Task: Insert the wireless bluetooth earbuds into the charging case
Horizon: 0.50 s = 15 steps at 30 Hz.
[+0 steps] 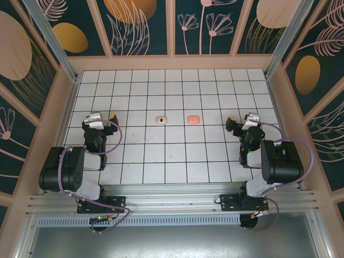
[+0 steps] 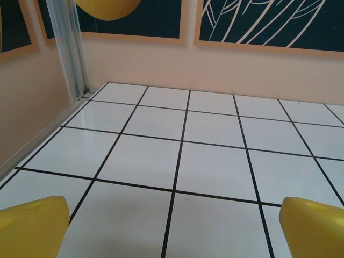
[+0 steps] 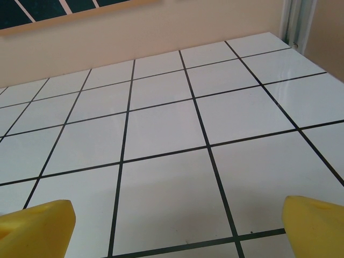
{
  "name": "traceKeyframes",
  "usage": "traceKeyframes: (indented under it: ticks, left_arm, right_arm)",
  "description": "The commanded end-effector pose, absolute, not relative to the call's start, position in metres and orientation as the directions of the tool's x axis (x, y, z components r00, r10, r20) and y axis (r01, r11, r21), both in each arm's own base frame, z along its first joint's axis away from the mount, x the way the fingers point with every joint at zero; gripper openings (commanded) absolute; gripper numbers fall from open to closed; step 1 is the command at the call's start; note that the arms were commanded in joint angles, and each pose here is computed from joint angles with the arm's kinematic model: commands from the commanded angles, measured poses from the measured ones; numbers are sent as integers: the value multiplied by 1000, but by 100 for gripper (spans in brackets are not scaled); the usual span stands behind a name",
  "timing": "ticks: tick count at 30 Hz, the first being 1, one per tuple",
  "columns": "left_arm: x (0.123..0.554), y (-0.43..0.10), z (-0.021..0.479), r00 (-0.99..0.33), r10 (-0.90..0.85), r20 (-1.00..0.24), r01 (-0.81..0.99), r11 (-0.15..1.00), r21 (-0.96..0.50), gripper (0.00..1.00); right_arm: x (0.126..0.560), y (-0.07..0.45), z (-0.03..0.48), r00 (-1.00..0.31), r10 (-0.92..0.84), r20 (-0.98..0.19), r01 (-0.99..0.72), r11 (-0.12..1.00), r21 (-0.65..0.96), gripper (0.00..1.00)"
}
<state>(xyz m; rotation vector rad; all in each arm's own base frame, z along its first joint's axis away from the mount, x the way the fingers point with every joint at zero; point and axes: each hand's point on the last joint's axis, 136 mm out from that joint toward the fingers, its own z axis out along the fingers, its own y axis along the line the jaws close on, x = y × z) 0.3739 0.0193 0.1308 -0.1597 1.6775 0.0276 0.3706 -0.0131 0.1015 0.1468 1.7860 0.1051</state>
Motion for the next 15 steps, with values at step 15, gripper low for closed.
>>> traceKeyframes:
  ticks: [15]
  left_arm:
    - [379,18,134,-99,-75,-992,-111,992,-64,99]
  right_arm:
    - [377,-12,121,-144,130,-981,25,992,128,99]
